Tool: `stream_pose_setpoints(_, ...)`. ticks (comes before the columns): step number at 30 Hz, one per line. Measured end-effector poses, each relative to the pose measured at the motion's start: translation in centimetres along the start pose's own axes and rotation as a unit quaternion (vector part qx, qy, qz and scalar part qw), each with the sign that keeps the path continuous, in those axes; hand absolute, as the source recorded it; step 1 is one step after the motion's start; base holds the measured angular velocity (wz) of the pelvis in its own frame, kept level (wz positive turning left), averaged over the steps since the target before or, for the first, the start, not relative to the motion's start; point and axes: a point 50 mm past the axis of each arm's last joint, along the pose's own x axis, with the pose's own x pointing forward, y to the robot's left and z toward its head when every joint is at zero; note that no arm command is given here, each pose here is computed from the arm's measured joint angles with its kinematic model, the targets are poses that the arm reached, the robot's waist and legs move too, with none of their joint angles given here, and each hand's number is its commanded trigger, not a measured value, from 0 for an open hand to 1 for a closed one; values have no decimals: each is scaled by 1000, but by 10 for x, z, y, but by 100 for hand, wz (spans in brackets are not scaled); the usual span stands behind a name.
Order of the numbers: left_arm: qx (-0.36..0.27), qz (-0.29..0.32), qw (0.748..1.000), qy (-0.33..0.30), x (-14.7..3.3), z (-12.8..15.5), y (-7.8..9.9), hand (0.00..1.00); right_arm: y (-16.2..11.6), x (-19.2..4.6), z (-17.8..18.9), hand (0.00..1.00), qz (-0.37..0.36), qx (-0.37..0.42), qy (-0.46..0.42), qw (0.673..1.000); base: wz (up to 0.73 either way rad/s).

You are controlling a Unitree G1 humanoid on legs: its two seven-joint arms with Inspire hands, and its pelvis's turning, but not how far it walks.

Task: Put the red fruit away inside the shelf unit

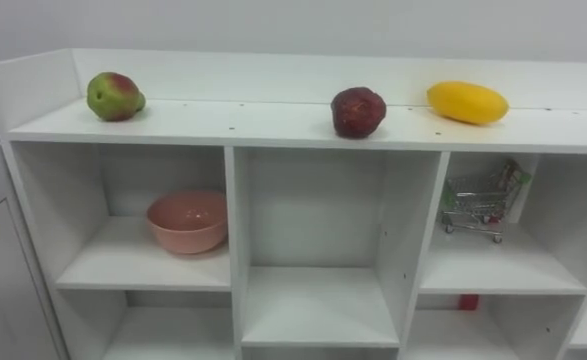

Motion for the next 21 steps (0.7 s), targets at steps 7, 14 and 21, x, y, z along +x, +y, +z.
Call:
stream_pose_setpoints(7,-29,26,999,-28,1,4,10,0,1,-12,76,0,-27,92,-158,983,-8)
stream_pose_setpoints(14,-23,56,996,-58,0,11,14,0,8,-92,184,0,-31,109,-449,886,-5)
stream_pose_setpoints(21,-2,60,997,-57,-2,4,10,0,19,-163,217,0,-26,106,-607,787,-1)
